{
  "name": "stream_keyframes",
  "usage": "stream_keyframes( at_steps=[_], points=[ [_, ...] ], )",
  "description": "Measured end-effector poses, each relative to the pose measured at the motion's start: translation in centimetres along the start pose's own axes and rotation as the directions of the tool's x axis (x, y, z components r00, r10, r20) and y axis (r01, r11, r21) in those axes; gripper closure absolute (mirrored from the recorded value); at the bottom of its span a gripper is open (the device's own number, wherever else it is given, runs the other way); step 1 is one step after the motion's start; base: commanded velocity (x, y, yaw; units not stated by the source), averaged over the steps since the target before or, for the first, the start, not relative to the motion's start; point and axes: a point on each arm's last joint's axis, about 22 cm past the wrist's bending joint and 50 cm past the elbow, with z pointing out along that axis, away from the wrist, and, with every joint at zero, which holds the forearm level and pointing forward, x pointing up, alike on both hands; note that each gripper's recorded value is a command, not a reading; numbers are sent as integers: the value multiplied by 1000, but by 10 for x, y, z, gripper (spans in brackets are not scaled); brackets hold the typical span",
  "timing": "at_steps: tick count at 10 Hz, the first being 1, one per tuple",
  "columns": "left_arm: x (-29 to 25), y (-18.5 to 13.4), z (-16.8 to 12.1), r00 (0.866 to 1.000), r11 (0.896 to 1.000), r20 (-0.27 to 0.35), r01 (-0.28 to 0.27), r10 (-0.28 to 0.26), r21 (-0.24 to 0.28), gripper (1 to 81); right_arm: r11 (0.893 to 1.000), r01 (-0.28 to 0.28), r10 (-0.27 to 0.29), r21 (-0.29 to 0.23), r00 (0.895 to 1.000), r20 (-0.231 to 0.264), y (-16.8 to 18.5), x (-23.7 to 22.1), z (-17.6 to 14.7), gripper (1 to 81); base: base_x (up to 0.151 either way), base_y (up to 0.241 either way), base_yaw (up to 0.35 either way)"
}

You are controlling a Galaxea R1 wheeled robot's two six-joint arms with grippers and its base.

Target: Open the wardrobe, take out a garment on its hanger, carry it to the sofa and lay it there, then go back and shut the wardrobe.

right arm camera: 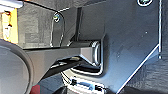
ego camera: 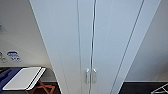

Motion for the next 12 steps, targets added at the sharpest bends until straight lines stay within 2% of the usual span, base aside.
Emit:
stream_keyframes(
  at_steps=[3, 6, 8, 10, 12],
  points=[
    [27, 8, -20, 1000, 999, -24, -5, 4, -51, 10, 998, 27, -24, 65, 999, -37, -16, 33, -31, 10, 0, 0, 0],
    [61, 14, -51, 998, 995, -54, -21, 16, -95, 10, 989, 78, -67, 122, 993, -94, -35, 81, -72, 10, 0, 0, 0],
    [88, 22, -72, 997, 991, -77, -38, 29, -125, 10, 982, 124, -104, 142, 985, -138, -47, 119, -98, 10, 0, 0, 0],
    [118, 26, -96, 993, 988, -105, -63, 48, -142, 10, 975, 169, -141, 141, 972, -190, -52, 158, -124, 10, 0, 0, 0],
    [143, 30, -120, 988, 983, -131, -100, 80, -153, 10, 969, 195, -161, 151, 963, -214, -60, 174, -144, 10, 0, 0, 0]
  ],
)
